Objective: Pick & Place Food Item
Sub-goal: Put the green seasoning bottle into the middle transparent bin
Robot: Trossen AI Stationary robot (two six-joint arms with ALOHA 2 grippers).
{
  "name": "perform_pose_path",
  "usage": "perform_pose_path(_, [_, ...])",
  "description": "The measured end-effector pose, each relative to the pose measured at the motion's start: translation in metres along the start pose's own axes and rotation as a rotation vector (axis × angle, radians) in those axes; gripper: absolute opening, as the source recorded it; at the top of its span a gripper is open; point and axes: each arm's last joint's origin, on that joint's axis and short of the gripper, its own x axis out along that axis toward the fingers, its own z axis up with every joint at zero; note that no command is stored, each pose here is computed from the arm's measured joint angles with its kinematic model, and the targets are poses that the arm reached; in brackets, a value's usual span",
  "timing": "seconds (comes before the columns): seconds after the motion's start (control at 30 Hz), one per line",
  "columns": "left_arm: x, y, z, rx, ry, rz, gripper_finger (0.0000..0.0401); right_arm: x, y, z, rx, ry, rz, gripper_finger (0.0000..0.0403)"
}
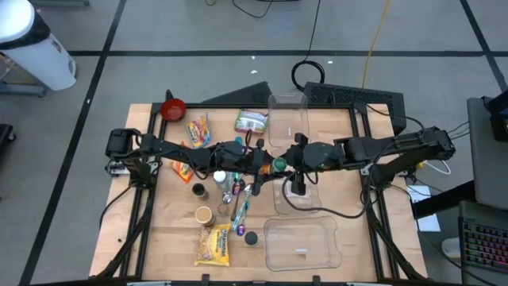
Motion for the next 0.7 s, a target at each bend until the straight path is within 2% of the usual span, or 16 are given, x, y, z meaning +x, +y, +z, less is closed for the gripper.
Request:
perform_pose_path(0.13, [0.0,0.0,-0.001,-0.013,0.006,-0.002,0.021,0.0,0.0,0.0,0.0,0.002,0.006,0.0187])
perform_pose_path(0.3, [-0.004,-0.001,-0.005,-0.023,0.08,0.008,0.0317,-0.009,-0.001,0.002,0.002,-0.013,0.02,0.0187])
perform_pose_path(0.43, [-0.022,-0.001,0.022,-0.03,0.041,0.012,0.0385,-0.017,-0.004,0.0,0.013,-0.004,0.012,0.0187])
perform_pose_path(0.57, [-0.041,-0.002,0.033,-0.014,0.106,0.01,0.0378,-0.028,-0.007,0.0,0.02,-0.012,-0.021,0.0187])
perform_pose_path(0.7, [-0.064,-0.004,0.055,0.033,0.06,0.007,0.0354,-0.028,-0.009,-0.01,0.025,0.01,-0.045,0.0187])
